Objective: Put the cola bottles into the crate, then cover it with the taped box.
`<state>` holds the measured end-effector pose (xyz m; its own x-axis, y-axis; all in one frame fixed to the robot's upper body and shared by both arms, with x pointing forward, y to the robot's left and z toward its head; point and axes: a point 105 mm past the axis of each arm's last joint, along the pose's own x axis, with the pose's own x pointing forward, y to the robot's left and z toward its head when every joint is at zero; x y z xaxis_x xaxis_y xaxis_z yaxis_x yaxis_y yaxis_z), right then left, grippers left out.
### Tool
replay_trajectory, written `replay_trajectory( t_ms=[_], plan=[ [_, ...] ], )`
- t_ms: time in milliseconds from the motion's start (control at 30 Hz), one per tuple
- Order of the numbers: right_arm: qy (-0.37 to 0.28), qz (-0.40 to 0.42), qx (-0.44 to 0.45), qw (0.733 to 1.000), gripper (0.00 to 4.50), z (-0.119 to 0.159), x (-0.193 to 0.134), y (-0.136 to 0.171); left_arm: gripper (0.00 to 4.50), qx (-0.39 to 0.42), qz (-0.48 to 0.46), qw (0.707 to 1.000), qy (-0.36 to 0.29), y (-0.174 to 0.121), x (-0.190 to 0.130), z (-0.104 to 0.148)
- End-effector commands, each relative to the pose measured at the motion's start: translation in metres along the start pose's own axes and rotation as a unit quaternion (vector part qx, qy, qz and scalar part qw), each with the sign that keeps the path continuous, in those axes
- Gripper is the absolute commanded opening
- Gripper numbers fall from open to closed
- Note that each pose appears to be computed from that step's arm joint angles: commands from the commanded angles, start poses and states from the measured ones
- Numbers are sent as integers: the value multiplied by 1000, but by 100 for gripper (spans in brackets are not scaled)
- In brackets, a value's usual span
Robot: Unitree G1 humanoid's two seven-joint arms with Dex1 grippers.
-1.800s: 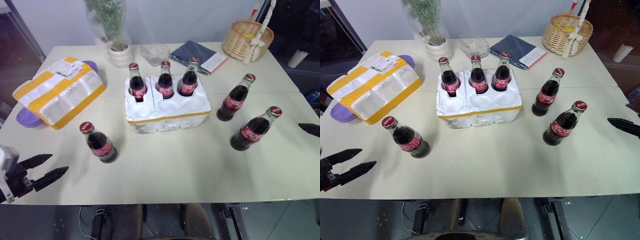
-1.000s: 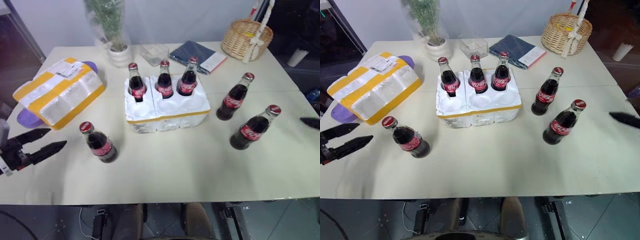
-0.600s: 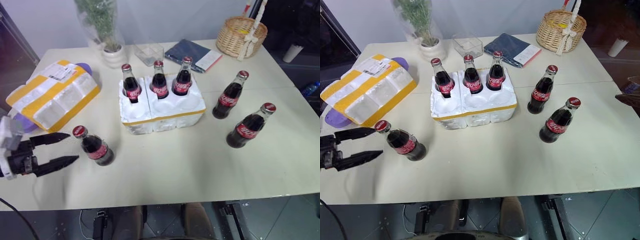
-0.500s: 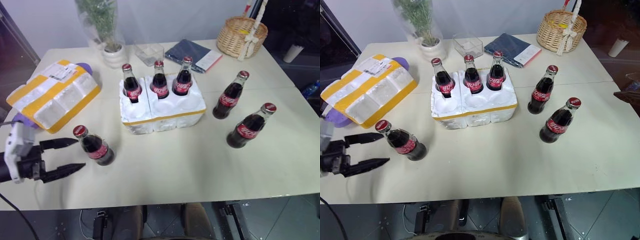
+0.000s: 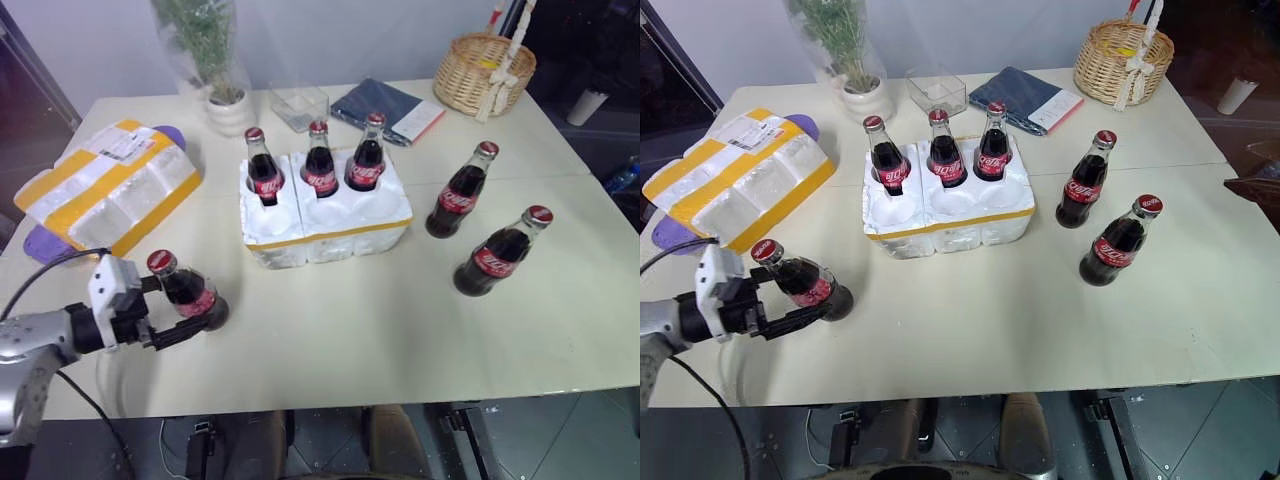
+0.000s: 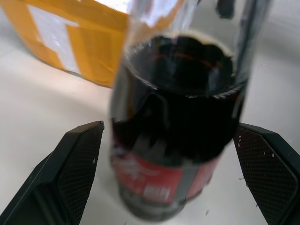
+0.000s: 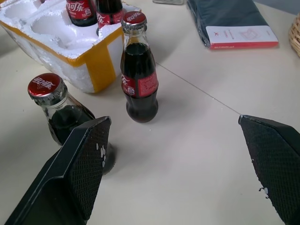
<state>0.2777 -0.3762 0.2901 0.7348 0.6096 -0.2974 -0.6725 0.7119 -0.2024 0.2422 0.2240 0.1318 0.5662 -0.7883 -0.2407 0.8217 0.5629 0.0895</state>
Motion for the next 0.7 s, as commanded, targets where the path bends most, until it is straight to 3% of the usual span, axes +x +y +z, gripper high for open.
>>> replay_trajectory(
  t_ms=[33,133,200,367,500,700],
  plan=[
    [-25,-3,-19,999,450,15,-5,1,447,2,14,1000,-13,5,2,5],
    [-29,-7,-12,999,450,12,-4,0,362,-4,5,1000,-12,5,-1,8],
    [-30,-7,-10,999,450,10,-4,0,278,-3,11,1000,-8,8,-2,10],
    [-40,-10,-1,999,450,4,-1,2,282,-23,-10,999,-20,12,-4,36],
    [-43,-9,5,999,450,-4,2,5,282,-29,-34,995,-86,25,0,95],
    [-50,-20,17,998,450,-16,6,10,282,-4,-101,986,-130,37,15,157]
  ],
)
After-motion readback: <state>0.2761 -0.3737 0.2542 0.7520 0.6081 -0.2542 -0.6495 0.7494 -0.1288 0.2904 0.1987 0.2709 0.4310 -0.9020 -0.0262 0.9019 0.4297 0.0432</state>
